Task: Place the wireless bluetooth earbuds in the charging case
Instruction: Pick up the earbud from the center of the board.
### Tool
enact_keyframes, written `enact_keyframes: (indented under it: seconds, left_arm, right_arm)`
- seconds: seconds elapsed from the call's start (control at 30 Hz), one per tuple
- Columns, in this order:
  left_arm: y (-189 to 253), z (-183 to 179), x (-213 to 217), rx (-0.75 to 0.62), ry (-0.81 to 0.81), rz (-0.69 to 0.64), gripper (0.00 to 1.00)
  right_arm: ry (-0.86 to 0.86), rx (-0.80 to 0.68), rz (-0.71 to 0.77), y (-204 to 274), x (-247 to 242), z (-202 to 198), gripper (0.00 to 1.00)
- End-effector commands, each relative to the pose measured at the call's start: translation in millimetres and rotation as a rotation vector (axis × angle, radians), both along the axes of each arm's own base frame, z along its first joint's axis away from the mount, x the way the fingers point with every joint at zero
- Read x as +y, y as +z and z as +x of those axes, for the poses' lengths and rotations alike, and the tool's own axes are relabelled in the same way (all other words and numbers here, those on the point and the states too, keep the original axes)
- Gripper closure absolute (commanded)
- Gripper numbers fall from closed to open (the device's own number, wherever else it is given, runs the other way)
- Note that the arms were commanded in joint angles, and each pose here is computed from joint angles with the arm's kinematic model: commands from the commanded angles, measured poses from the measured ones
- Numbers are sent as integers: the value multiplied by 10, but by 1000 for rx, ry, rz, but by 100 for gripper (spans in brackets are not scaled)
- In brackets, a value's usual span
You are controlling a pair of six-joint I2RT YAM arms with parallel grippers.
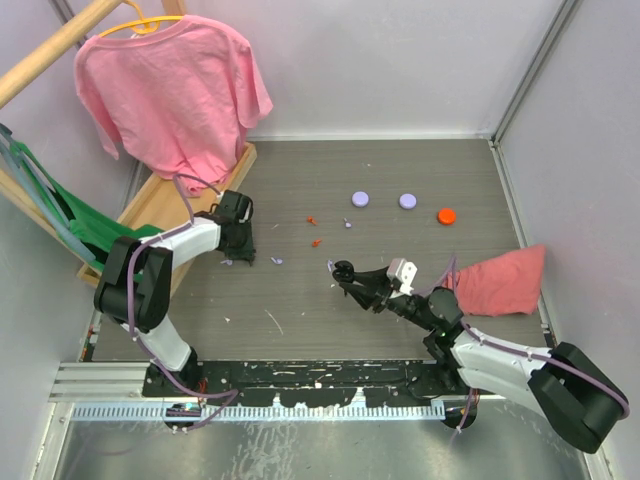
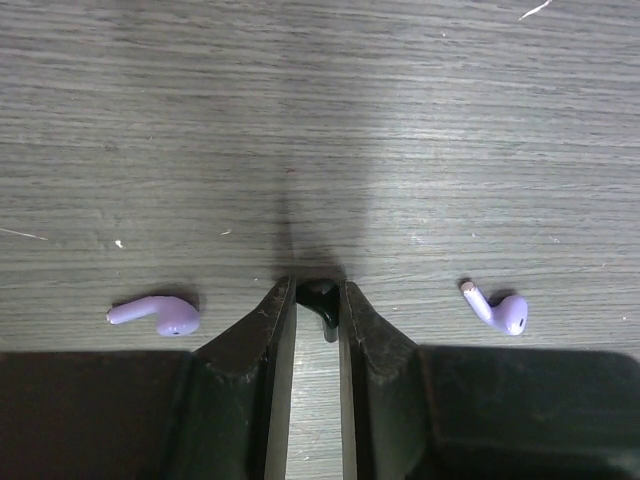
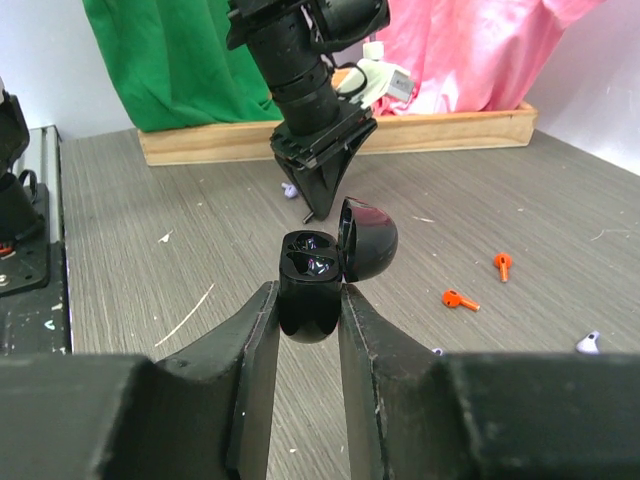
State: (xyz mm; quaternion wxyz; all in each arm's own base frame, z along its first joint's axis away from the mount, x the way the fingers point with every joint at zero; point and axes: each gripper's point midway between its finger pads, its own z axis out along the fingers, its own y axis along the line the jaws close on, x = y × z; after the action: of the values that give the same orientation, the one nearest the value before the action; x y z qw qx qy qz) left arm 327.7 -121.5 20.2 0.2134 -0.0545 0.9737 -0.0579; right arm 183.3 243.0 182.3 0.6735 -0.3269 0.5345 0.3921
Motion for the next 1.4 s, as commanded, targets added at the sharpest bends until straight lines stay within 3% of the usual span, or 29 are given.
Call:
enact_keyframes:
  seconds: [0.0, 0.53, 0.87, 1.37]
  left_arm:
    - [-94, -83, -59, 14, -47, -11, 83]
    - [1017, -150, -485, -414, -174, -73, 90]
    - [1928, -412, -869, -717, -256, -239, 90]
    - [2708, -832, -1257, -977, -366, -478, 92]
  right_arm:
    - [39, -53, 19, 193, 88, -5, 99]
    - [45, -98, 1, 338, 241, 154, 99]
    - [35, -200, 24, 513, 331, 269, 99]
    - [10, -287, 126, 825, 434, 436, 99]
